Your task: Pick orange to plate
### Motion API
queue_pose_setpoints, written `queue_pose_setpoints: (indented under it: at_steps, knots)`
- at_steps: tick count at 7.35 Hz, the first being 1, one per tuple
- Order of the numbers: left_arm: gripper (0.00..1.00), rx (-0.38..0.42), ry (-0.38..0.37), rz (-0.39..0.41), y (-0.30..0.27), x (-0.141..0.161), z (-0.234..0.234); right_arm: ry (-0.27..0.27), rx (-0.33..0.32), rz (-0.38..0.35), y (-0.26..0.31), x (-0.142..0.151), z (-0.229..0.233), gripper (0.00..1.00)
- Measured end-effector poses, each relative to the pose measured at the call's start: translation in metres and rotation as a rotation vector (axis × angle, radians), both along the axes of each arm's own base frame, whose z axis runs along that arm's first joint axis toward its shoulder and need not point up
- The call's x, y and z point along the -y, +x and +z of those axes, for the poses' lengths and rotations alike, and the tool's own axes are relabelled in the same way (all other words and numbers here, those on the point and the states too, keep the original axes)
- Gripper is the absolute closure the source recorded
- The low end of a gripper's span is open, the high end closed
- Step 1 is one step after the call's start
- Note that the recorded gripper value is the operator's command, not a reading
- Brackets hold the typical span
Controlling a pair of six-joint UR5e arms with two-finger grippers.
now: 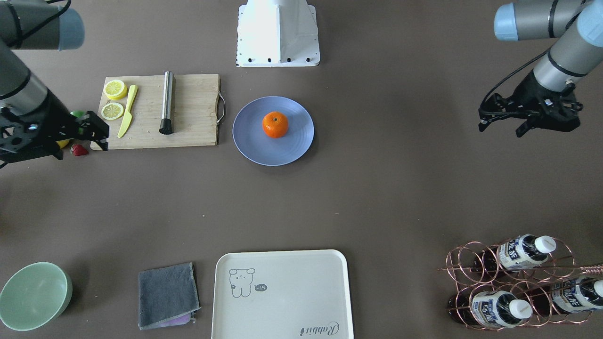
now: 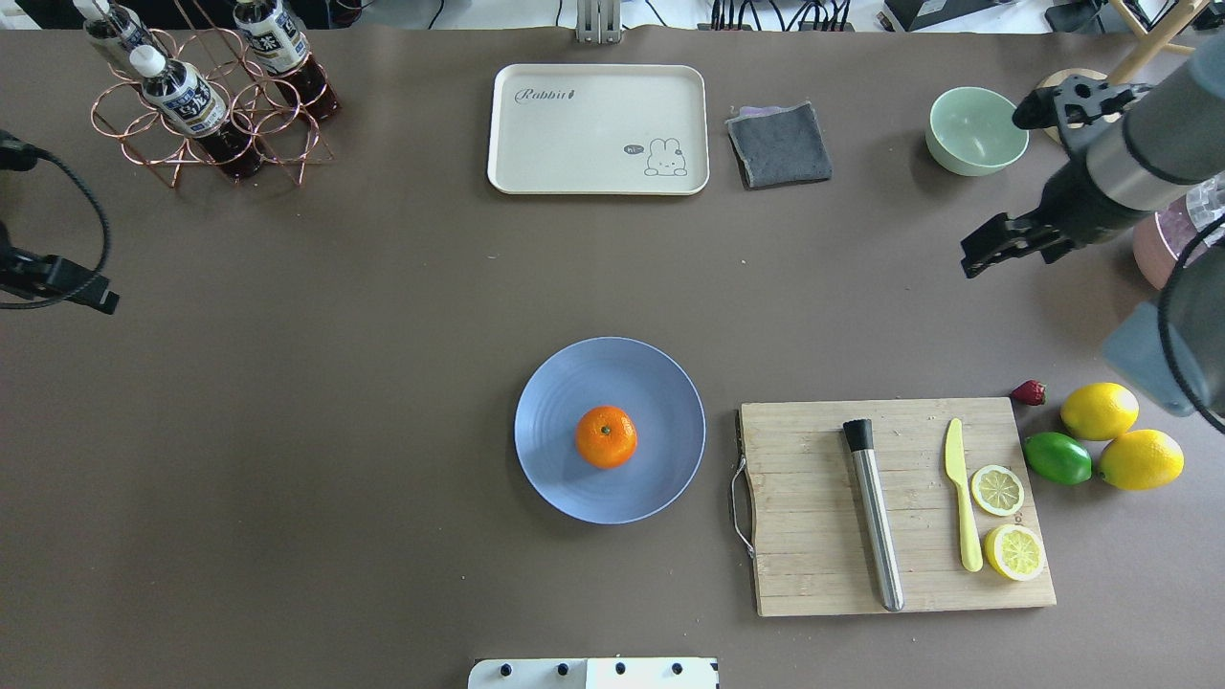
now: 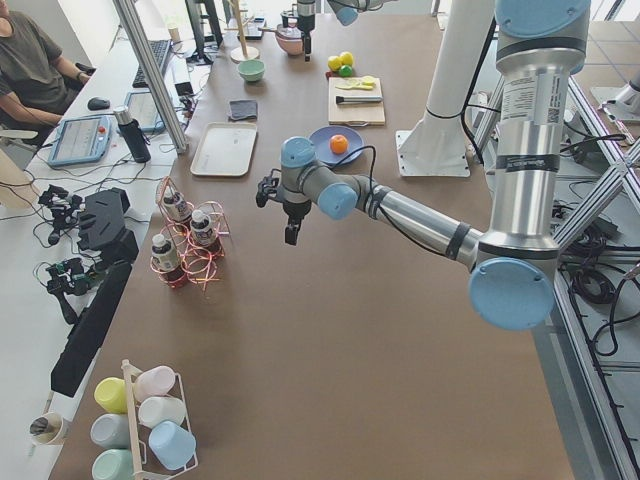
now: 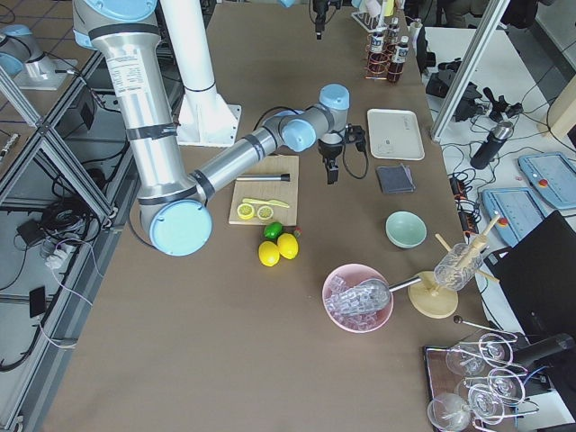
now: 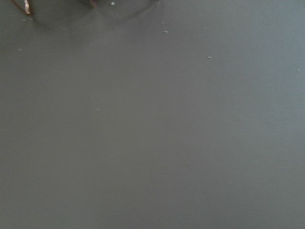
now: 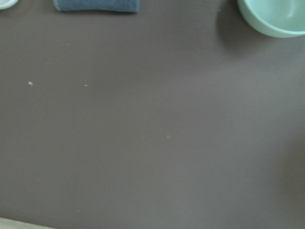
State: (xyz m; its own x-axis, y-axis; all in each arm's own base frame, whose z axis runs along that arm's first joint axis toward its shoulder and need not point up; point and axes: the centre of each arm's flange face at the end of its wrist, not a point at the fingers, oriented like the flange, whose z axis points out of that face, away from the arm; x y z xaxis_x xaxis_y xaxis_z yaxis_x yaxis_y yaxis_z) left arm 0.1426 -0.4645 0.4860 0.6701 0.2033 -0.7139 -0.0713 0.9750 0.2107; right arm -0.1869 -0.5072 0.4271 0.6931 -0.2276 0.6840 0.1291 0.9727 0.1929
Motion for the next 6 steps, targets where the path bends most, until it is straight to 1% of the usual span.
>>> queue_pose_setpoints:
  at_steps: [1,2,3,4,6]
  knots:
    - [0.03,0.016,0.002,0.014,-0.054,-0.015,0.044,0.027,-0.027,-0.044,0.073,-0.002,0.059,0.0]
    - [0.03,0.033,0.0,0.015,-0.098,-0.036,0.08,0.043,-0.047,-0.072,0.134,-0.012,0.112,0.0]
    - [0.03,0.05,0.002,-0.004,-0.14,-0.052,0.112,0.045,-0.06,-0.088,0.185,-0.027,0.16,0.0]
    - [0.03,0.06,-0.003,-0.031,-0.172,-0.062,0.136,0.032,-0.065,-0.085,0.22,-0.04,0.196,0.0]
    - [0.03,0.063,-0.011,-0.074,-0.203,-0.072,0.155,-0.012,-0.068,-0.056,0.254,-0.06,0.237,0.0]
